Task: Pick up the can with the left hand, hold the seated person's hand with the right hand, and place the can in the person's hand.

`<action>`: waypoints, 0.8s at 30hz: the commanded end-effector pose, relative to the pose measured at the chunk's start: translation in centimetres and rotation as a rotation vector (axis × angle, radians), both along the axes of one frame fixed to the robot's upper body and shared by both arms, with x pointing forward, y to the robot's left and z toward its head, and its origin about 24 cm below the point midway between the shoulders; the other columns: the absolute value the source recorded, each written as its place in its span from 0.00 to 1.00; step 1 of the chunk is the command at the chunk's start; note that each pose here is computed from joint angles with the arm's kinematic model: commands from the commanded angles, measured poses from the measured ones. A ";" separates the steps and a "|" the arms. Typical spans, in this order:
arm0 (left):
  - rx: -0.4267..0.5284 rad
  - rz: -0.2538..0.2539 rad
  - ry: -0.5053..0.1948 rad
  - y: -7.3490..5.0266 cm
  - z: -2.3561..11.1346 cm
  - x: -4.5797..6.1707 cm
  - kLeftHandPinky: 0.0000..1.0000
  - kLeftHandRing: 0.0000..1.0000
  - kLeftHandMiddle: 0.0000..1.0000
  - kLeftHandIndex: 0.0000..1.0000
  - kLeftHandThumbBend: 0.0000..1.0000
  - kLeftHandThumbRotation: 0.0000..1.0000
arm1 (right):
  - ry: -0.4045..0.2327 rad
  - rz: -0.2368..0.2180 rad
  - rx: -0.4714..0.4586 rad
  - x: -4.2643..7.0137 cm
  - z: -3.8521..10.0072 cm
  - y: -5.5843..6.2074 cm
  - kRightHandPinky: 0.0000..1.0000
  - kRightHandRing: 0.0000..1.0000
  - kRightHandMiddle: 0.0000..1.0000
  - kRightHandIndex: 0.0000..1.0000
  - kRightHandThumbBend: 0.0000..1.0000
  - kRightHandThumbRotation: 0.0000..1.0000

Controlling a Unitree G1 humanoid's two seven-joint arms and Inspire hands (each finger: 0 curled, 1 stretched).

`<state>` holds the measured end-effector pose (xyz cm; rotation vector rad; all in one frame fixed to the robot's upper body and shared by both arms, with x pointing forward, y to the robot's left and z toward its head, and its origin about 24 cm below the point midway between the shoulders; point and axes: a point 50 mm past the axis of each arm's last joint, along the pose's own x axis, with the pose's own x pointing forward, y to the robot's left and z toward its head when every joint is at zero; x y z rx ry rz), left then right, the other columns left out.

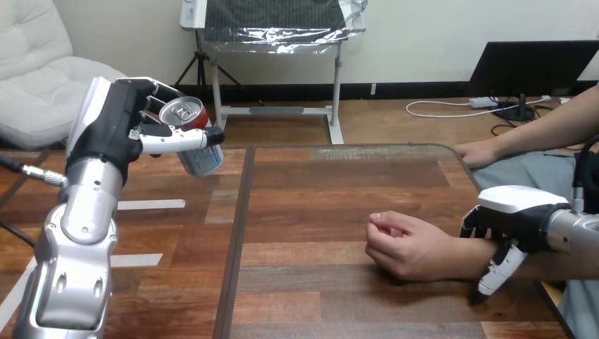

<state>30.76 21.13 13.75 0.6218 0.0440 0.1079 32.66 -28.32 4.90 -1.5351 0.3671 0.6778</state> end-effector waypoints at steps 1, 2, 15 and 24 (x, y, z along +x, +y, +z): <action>0.007 -0.023 -0.122 -0.6 3.0 0.2 0.30 0.39 0.46 0.50 0.61 0.00 | 0.132 0.022 0.024 -2.4 -3.8 0.8 0.45 0.55 0.63 0.65 1.00 0.41; 0.006 -0.024 -0.122 -0.6 2.9 0.3 0.30 0.39 0.46 0.50 0.61 0.00 | 0.129 0.028 0.029 -2.4 -3.8 0.9 0.45 0.55 0.62 0.64 0.99 0.42; 0.011 -0.032 -0.126 -0.6 2.9 0.3 0.29 0.38 0.45 0.50 0.61 0.00 | 0.052 0.080 0.093 -2.5 -4.0 2.3 0.32 0.40 0.48 0.53 0.87 0.43; 0.009 -0.030 -0.124 -0.7 2.8 0.3 0.29 0.38 0.46 0.50 0.61 0.00 | 0.009 0.085 0.148 -2.5 -4.0 2.9 0.26 0.34 0.42 0.46 0.80 0.40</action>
